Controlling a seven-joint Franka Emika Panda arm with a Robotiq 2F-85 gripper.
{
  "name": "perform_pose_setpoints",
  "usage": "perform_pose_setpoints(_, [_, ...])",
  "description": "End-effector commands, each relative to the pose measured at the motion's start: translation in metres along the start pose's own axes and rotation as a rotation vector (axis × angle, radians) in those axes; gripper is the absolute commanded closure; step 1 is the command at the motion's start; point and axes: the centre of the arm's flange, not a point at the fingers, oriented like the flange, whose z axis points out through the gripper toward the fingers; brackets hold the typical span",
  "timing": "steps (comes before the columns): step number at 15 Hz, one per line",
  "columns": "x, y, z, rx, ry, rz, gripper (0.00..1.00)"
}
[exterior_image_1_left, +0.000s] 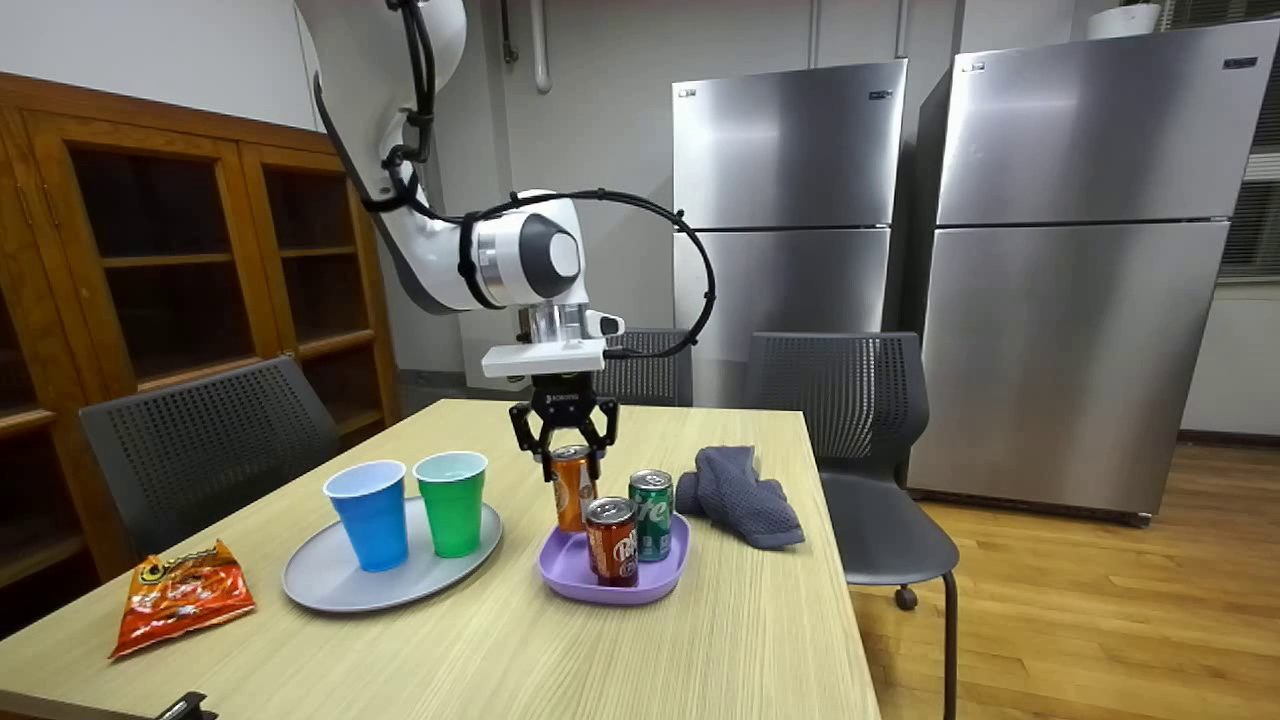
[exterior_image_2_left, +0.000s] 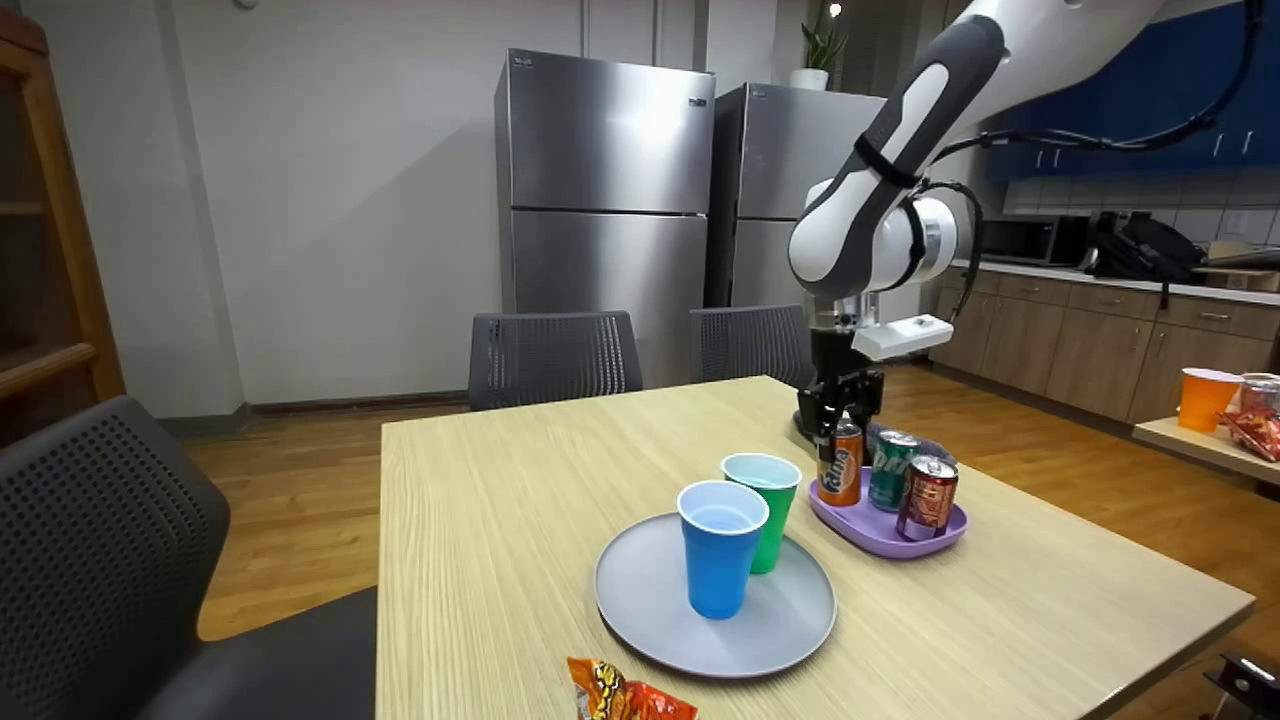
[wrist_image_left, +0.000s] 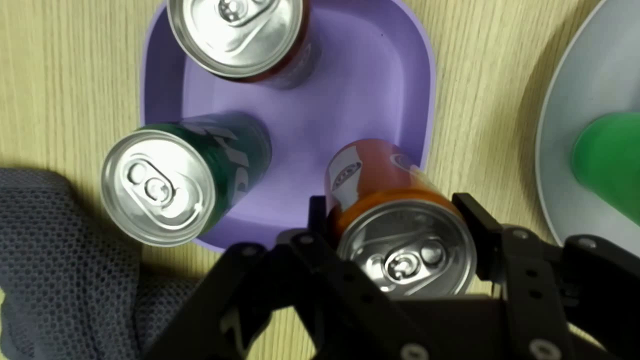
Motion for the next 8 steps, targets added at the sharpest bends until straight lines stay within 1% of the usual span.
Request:
perform_pose_setpoints(1, [-0.0075,0.0101,-0.0025,-0.003,0.024,-0.021,0.62])
perform_pose_setpoints(8, [-0.0142,0.0198,0.0009,0.002,0.039,-0.023,0.62])
